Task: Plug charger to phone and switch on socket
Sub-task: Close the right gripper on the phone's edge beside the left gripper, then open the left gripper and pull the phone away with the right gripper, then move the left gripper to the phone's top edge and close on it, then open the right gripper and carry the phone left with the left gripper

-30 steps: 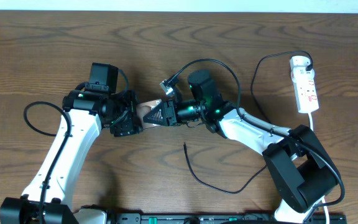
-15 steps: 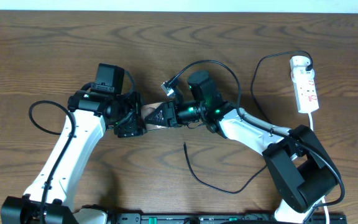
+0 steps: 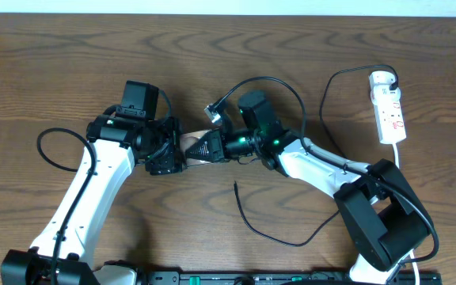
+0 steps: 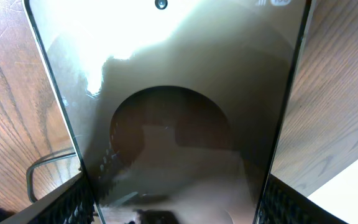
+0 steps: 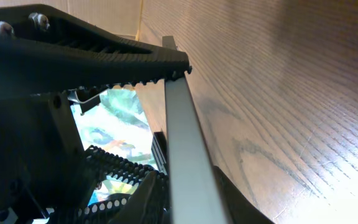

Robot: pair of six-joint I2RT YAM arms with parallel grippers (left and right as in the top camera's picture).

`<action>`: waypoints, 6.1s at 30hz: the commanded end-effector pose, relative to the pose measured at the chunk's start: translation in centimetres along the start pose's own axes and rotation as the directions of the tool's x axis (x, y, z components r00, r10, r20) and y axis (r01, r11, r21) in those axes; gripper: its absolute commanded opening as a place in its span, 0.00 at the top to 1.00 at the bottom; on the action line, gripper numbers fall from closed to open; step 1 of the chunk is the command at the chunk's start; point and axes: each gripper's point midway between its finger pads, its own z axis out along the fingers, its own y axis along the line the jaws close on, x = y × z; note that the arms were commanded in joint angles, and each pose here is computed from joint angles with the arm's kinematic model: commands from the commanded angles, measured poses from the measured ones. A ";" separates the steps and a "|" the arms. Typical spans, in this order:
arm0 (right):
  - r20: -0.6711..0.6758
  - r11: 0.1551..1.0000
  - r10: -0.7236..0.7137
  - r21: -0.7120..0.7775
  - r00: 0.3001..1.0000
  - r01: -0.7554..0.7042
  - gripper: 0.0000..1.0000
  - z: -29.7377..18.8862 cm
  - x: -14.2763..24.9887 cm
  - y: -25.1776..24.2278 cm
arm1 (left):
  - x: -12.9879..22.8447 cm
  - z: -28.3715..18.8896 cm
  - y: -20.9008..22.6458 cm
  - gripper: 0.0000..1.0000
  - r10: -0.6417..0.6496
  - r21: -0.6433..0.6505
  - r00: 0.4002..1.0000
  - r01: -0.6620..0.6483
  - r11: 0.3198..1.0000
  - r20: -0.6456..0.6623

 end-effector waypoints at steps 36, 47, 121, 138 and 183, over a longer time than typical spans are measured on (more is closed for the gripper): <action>0.039 1.000 -0.017 0.008 0.999 0.017 0.99 -0.8 -1.5 -0.2 | 2.2 -1.4 -1.8 0.08 0.131 0.089 0.990 -0.126 0.988 -0.055; 0.321 0.970 0.215 0.038 0.922 -0.240 0.99 -8.2 -8.5 -4.7 | 3.9 -6.6 -6.3 0.08 0.409 0.387 0.912 -0.371 0.844 -0.016; 0.273 0.778 0.481 -0.572 0.834 -0.261 0.98 -9.3 -12.6 11.4 | 6.3 -12.8 -18.8 0.60 0.617 0.772 0.694 -0.599 0.210 0.371; 0.241 0.780 0.475 -0.561 0.846 -0.278 0.98 -7.6 -11.5 11.9 | 6.6 -12.7 -18.7 0.50 0.630 0.774 0.687 -0.598 0.206 0.363; 0.249 0.790 0.456 -0.556 0.854 -0.260 0.09 -7.5 -11.4 12.0 | 6.5 -12.9 -18.8 0.93 0.628 0.773 0.682 -0.604 0.194 0.375</action>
